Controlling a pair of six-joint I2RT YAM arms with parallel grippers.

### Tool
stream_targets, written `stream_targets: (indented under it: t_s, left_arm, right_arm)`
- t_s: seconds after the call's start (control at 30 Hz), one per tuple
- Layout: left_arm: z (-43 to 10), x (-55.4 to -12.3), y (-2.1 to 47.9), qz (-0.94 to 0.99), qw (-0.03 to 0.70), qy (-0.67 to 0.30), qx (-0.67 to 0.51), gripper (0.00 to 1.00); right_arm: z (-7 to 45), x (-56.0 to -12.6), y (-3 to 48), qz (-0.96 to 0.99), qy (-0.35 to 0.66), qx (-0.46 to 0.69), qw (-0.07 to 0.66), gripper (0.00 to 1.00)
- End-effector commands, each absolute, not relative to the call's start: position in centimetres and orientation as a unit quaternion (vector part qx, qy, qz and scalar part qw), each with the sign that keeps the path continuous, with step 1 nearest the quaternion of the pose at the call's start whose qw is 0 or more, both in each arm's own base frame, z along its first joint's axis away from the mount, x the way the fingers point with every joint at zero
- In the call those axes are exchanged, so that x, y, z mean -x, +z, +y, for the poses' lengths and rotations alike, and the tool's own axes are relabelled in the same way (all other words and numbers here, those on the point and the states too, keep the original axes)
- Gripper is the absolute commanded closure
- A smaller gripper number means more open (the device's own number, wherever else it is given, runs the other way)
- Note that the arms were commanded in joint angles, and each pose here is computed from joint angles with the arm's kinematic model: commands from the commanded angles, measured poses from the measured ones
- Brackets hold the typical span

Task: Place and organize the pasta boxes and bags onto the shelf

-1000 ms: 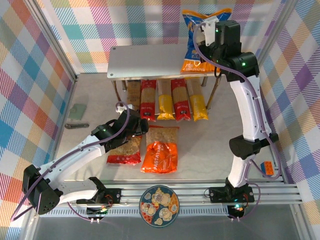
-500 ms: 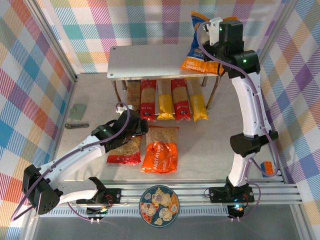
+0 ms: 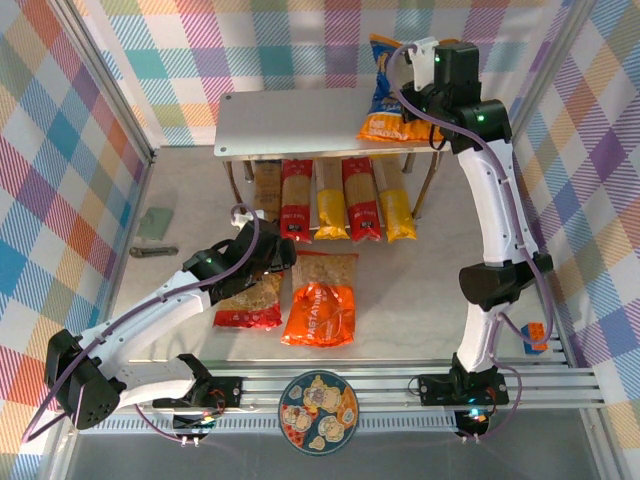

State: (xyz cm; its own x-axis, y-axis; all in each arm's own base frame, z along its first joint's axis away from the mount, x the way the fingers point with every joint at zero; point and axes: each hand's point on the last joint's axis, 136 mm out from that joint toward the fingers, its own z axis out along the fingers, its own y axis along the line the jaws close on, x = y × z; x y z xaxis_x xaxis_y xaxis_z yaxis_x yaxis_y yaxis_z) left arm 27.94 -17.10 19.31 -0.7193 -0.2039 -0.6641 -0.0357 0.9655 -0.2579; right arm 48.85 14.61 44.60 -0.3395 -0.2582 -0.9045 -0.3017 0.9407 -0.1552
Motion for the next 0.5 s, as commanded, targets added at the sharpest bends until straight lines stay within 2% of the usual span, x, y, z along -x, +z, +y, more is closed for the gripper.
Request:
stream_targets:
  t_s: [0.0, 0.47]
  left_arm:
    - [-16.6, -27.9, 19.4, 0.919, 0.370, -0.114, 0.073, 0.19]
    - [-16.3, -27.8, 19.5, 0.919, 0.370, -0.112, 0.074, 0.19]
  right_arm:
    - [16.1, -48.8, 44.0, 0.814, 0.044, 0.203, 0.542, 1.00]
    - [16.4, -48.1, 40.5, 0.839, 0.048, 0.226, 0.493, 1.00]
